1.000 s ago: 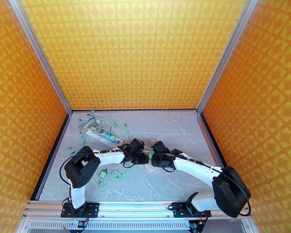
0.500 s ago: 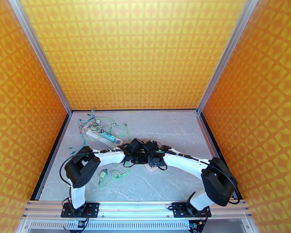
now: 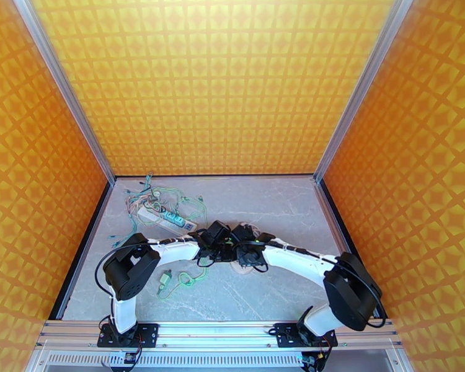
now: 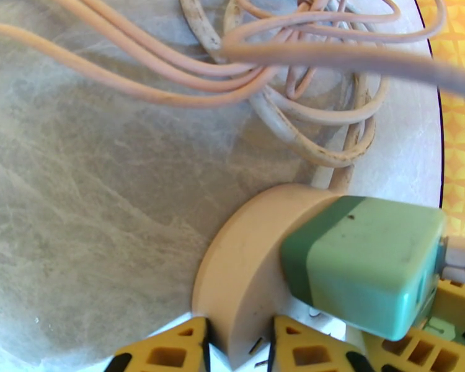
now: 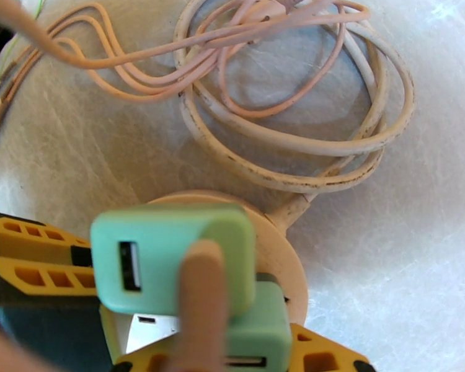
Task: Pull the plug off the socket
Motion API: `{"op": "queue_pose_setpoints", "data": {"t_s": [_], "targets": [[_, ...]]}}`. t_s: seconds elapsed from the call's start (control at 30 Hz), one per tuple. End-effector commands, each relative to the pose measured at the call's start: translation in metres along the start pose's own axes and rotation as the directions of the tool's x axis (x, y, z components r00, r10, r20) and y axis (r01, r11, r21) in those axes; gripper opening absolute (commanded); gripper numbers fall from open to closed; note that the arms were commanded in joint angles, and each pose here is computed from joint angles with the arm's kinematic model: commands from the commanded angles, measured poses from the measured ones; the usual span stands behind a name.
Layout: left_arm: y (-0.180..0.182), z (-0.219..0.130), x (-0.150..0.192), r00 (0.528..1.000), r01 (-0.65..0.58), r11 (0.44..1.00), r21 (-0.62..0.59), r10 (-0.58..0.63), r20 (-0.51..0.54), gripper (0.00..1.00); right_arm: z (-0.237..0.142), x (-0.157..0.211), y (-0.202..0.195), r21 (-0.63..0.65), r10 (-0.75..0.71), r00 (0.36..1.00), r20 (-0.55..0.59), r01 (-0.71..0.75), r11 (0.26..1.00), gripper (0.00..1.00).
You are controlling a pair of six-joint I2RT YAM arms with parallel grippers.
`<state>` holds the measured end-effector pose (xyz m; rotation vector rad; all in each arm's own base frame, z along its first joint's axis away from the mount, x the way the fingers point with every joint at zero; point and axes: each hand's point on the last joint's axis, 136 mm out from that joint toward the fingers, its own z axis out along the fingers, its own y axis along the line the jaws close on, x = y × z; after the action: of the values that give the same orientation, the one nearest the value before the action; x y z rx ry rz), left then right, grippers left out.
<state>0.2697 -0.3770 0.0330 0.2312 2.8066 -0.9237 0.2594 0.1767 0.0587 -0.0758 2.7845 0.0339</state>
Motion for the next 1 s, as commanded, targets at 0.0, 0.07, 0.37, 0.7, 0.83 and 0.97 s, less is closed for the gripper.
{"op": "queue_pose_setpoints", "data": {"t_s": [0.0,0.07,0.37,0.7,0.83,0.97], "targets": [[0.082,0.03,0.088,0.965,0.012,0.964,-0.266,-0.081,-0.25,0.23,-0.008,-0.011,0.022,-0.192,0.083,0.996,0.02,-0.078,0.978,0.15],[0.084,0.029,0.088,0.964,0.015,0.963,-0.269,-0.086,-0.251,0.23,-0.012,-0.013,0.018,-0.211,0.103,0.994,0.029,-0.095,0.973,0.15],[0.082,0.03,0.087,0.965,0.01,0.964,-0.265,-0.079,-0.25,0.22,-0.016,-0.018,0.011,-0.163,0.057,0.998,0.039,-0.05,0.985,0.16],[0.08,0.031,0.085,0.965,0.005,0.964,-0.264,-0.075,-0.252,0.21,-0.011,-0.011,0.027,-0.051,-0.05,0.999,0.022,0.051,0.997,0.16],[0.08,0.031,0.085,0.965,0.006,0.964,-0.264,-0.075,-0.251,0.21,-0.01,-0.007,0.036,-0.017,-0.089,0.996,0.011,0.089,0.996,0.16],[0.08,0.032,0.085,0.965,0.005,0.964,-0.265,-0.074,-0.252,0.21,-0.012,-0.007,0.043,-0.009,-0.106,0.994,0.008,0.106,0.994,0.16]]}}
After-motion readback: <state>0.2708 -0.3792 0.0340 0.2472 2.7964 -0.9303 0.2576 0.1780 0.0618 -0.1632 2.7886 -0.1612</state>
